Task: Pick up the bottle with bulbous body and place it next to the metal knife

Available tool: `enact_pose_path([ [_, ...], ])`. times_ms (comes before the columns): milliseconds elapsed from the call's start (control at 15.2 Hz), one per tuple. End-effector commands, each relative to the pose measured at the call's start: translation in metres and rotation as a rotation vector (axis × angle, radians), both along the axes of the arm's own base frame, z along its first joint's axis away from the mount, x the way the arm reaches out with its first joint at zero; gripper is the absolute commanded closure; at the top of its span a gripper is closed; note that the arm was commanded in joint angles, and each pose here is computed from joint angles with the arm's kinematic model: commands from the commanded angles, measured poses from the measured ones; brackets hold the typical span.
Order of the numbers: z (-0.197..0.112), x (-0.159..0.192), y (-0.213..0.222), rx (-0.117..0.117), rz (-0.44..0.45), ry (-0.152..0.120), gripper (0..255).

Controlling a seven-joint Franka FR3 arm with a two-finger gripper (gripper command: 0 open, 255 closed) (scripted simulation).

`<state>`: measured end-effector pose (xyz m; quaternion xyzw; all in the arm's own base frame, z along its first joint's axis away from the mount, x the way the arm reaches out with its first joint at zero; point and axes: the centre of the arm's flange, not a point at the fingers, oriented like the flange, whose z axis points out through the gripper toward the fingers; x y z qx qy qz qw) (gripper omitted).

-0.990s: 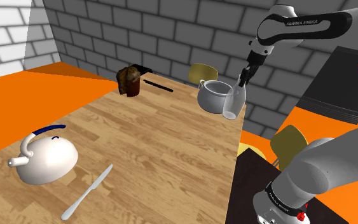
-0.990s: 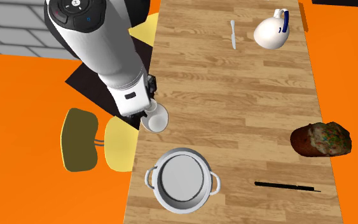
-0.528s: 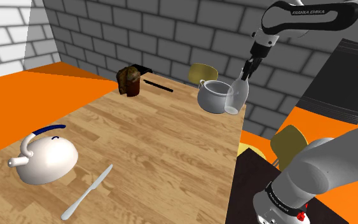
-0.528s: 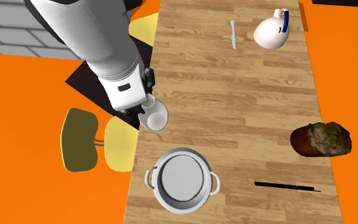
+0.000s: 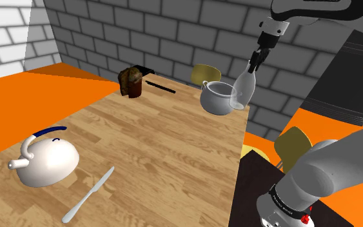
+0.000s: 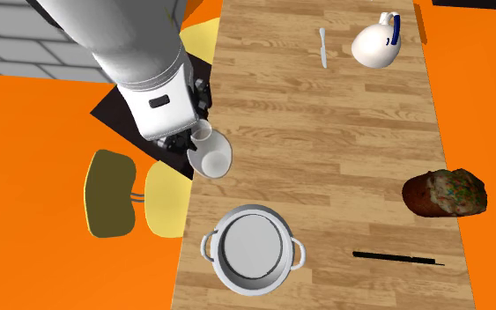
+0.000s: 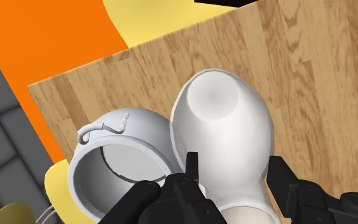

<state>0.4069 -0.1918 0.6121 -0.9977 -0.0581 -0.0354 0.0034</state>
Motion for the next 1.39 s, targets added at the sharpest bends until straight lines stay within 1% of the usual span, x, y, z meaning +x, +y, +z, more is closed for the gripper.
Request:
enact_pose_path([
  [0,0.010,0.000,-0.001,0.000,0.000,0.000,255],
  [1320,0.115,0.000,-0.001,0.000,0.000,0.000,255],
])
